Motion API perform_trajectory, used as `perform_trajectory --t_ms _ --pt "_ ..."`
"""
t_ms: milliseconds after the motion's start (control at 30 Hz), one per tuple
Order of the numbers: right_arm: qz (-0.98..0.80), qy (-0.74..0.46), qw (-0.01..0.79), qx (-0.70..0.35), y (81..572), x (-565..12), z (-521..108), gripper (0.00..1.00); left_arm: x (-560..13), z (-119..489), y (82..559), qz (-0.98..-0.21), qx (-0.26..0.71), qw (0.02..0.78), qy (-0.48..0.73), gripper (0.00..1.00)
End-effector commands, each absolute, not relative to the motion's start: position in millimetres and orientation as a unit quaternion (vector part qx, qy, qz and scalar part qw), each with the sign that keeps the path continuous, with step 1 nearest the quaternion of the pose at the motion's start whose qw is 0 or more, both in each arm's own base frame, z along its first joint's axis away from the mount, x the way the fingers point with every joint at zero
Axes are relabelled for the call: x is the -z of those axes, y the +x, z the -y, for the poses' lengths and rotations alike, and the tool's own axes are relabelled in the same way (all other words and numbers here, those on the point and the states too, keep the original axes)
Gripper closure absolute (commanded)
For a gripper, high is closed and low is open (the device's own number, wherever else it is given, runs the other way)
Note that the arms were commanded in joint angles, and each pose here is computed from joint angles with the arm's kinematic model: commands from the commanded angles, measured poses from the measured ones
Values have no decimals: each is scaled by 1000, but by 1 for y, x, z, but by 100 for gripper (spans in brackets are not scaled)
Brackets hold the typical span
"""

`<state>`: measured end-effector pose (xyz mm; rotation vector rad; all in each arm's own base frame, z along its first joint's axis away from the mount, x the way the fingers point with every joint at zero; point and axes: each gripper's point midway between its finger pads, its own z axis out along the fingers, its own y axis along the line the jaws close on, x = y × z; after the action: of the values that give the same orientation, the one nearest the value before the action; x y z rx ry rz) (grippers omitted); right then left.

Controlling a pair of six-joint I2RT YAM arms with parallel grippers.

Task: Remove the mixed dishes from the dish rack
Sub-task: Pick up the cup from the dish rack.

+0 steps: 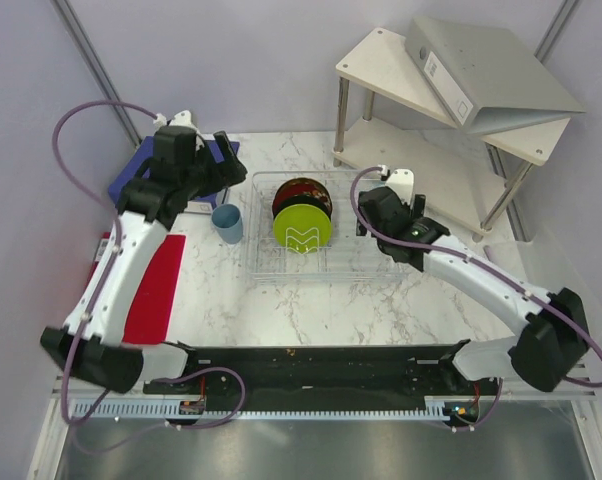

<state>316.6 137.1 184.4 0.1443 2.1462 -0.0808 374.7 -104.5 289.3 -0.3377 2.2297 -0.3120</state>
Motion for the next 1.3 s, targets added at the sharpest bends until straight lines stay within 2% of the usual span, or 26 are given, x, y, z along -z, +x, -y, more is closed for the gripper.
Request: perform_trajectory --t_ms 0,167,467,933,1233,1267 --pt "-863 62 494 87 355 -195 -144 2 -326 132 346 -824 226 508 -106 1" --pt "-866 69 481 121 394 -182 -149 2 -328 131 310 -805 236 537 -85 1" --pt "-866 98 470 138 425 -165 -140 2 -318 105 271 -782 218 574 -112 1" --pt "-889 115 423 129 461 -109 -120 2 -285 111 266 -800 226 545 -107 1" --pt "-901 101 408 109 461 -76 -124 2 -271 114 267 -807 227 535 -106 1" --pt "-902 100 405 111 461 -72 -122 5 -268 114 267 -809 226 532 -106 1"
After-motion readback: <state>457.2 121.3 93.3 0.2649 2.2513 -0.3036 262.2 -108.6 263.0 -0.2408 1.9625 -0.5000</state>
